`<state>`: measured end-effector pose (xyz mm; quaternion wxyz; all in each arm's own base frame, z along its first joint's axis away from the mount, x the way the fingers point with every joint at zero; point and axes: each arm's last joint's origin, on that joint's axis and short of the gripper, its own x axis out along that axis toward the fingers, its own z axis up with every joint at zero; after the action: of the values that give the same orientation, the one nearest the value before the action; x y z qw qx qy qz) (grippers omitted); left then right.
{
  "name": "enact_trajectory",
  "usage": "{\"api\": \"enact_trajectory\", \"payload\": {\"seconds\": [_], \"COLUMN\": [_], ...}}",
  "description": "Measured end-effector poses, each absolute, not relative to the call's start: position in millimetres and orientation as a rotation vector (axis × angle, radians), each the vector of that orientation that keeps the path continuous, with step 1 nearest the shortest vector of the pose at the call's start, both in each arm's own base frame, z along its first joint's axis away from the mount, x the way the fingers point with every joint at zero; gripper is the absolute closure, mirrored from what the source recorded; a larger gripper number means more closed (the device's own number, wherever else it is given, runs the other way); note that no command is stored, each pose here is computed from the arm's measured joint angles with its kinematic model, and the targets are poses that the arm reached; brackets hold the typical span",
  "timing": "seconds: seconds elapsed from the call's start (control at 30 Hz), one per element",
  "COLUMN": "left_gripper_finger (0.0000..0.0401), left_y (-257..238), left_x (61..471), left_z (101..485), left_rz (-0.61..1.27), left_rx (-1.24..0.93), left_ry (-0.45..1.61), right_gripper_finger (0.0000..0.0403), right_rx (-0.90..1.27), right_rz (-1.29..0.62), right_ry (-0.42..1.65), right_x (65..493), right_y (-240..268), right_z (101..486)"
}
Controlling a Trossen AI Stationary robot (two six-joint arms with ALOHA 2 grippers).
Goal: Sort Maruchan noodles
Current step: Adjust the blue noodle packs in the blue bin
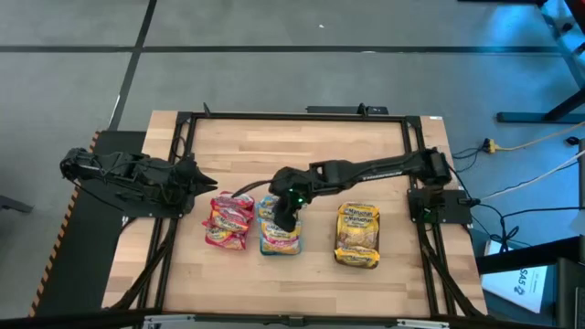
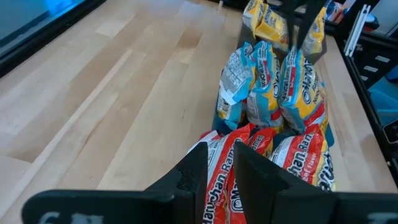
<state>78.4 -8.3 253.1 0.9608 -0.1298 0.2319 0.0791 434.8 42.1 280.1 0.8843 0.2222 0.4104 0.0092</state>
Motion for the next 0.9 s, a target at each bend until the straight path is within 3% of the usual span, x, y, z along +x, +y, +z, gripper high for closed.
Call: {"api": "enact_trajectory", "payload": {"seconds": [0.37, 0.9], "left_gripper_finger": [0.0330, 0.0330], "left_y": [-8.3, -8.2], "left_x": [78.4, 78.1], "left_z": [253.1, 253.0], "left_rz": [0.161, 0.161], "left_rx": [-0.263, -0.262], "left_ry": [0.470, 0.472], "right_gripper_finger": [0.0377, 0.0377], "right_rx": [0.485, 0.459], "right_rz": [0.114, -0.012], "right_ry": [0.764, 0.919], "right_x": [460.4, 452.2], "right_y": [45.9, 39.3], "right_z": [258.7, 240.7]}}
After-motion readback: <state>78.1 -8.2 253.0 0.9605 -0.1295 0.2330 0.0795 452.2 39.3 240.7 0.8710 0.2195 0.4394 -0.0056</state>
